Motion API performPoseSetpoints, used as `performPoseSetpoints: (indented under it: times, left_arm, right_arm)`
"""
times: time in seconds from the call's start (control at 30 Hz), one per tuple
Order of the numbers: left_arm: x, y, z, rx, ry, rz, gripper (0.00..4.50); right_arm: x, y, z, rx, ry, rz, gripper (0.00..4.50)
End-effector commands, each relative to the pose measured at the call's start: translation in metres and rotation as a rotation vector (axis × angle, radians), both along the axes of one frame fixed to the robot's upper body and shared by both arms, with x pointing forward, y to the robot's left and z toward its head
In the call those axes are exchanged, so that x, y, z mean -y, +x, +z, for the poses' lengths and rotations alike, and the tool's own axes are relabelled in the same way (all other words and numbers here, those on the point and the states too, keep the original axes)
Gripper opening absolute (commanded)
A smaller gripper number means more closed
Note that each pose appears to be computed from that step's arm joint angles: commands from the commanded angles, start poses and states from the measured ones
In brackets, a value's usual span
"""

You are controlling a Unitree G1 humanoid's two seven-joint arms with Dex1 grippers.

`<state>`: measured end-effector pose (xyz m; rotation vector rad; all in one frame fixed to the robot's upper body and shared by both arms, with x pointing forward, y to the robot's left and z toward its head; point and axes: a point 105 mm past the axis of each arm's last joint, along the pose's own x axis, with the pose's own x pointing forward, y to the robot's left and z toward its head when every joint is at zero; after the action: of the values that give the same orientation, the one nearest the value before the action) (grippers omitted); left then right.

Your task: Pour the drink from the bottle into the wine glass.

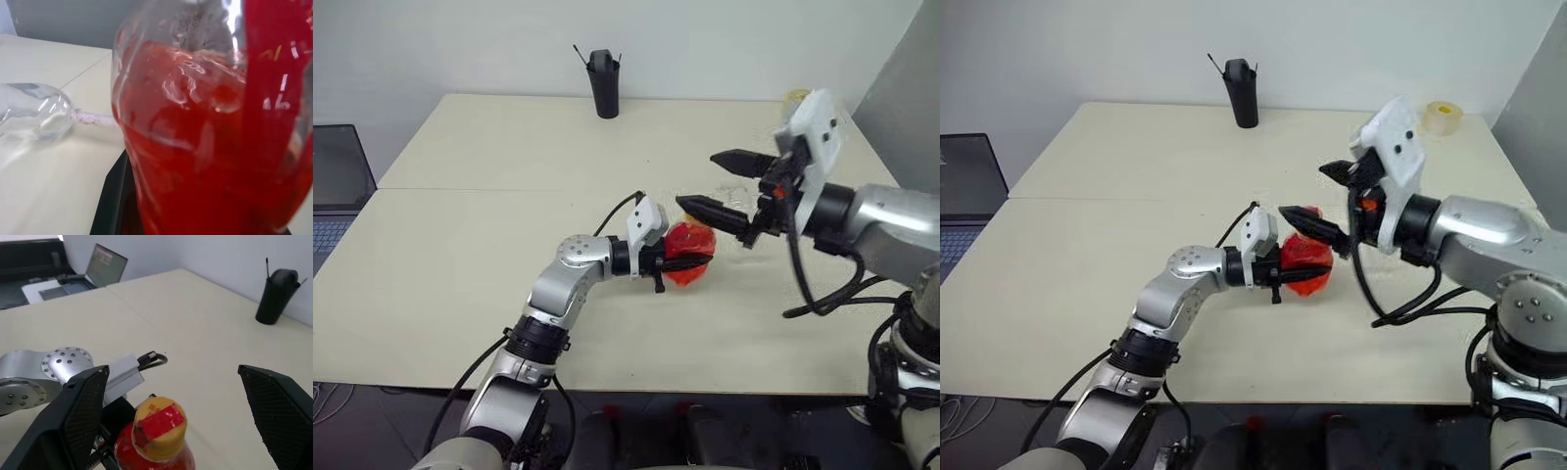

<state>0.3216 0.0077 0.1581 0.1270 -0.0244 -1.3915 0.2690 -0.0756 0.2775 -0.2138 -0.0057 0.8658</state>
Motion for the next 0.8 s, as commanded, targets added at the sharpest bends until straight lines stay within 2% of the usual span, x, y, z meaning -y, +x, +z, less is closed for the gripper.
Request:
performPoseSetpoints:
  times: [0.03,0.2,0.53,0.63,0.8]
  left_arm:
    - [0.007,-0.002,0.015,0.07,-0.026,-0.029,0.98]
    - [0.008,-0.001,0.014,0.071,-0.021,-0.033,0.98]
    - [0.004,0.003,0.013,0.078,-0.011,-0.021,0.98]
    - [0.004,0.004,0.013,0.079,-0.01,-0.018,0.98]
    - [0.003,0.005,0.015,0.083,-0.014,-0.014,0.98]
  right_arm:
    - [-0.012,-0.011,0.006,0.037,0.059,-0.037,4.5]
    - [-0.003,-0.002,-0.007,-0.004,0.064,-0.197,4.5]
    - [0.003,-0.004,-0.009,-0.024,0.107,-0.268,4.5]
    - [0.001,-0.008,-0.011,-0.057,0.116,-0.26,3.88]
    - [-0.001,-0.015,-0.019,-0.16,0.124,-0.272,2.07]
